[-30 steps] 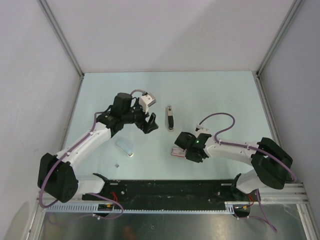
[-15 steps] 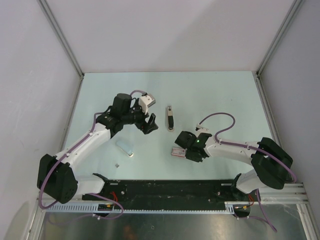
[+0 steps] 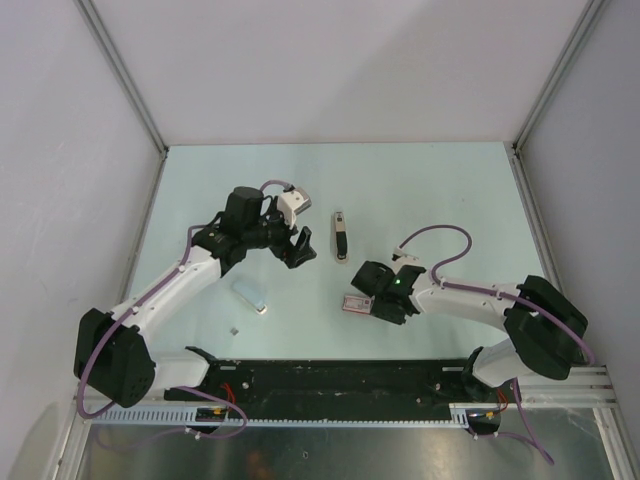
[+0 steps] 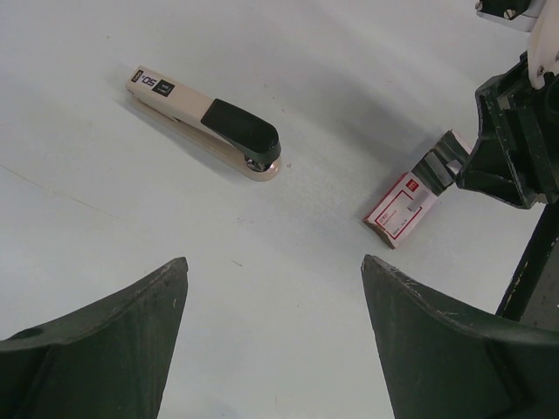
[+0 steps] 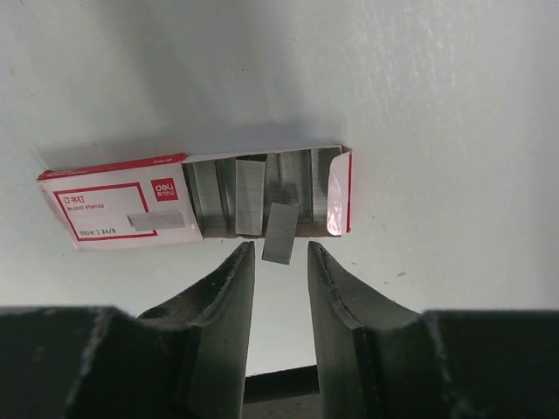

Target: Unload the staples from the stapler

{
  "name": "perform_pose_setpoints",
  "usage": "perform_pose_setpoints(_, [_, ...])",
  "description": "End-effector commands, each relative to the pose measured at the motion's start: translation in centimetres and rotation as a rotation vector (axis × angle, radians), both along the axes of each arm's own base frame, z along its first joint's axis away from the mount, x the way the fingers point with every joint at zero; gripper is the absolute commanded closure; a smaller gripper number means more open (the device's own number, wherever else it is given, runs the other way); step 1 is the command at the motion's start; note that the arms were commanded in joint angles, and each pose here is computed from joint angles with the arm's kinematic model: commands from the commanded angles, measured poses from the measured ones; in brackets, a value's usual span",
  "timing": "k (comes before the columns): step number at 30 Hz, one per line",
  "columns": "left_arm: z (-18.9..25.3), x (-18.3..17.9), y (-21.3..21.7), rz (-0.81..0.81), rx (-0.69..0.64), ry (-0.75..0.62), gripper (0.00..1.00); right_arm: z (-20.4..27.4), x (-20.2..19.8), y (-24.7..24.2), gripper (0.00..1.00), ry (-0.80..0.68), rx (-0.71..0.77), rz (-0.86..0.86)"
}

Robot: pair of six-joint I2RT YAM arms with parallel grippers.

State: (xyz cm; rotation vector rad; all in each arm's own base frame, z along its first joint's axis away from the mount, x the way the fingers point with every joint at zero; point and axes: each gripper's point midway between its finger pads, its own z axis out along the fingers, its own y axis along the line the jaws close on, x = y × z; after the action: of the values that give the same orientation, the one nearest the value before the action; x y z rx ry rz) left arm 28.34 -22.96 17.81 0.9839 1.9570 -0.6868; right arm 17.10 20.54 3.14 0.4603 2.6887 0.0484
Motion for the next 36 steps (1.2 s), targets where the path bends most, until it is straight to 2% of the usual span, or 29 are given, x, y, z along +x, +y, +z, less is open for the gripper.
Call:
perform_pose_setpoints(1, [1.6,-0.1,-0.3,-0.045,-0.011,-0.088,0.15,0.9,0.4,-0.3,0.64,-0.033,0.013,-0.012])
perform_pose_setpoints(8, [1.5,-0.1,-0.3,-0.046,-0.01,-0.083,0.15,1.8,0.6,-0.6,0.69,-0.064,0.018,-0.02])
perform_pose_setpoints(23, [1.5,-0.1,-0.3,-0.045,-0.011,-0.083,0.15,1.2,-1.2,0.7,0.98,-0.044,0.038,0.031])
perform_pose_setpoints(36, [1.4,-0.2,-0.2,-0.047,-0.007,-0.089,0.16,-0.2,-1.1,-0.3,1.0,-0.011,0.074,-0.001])
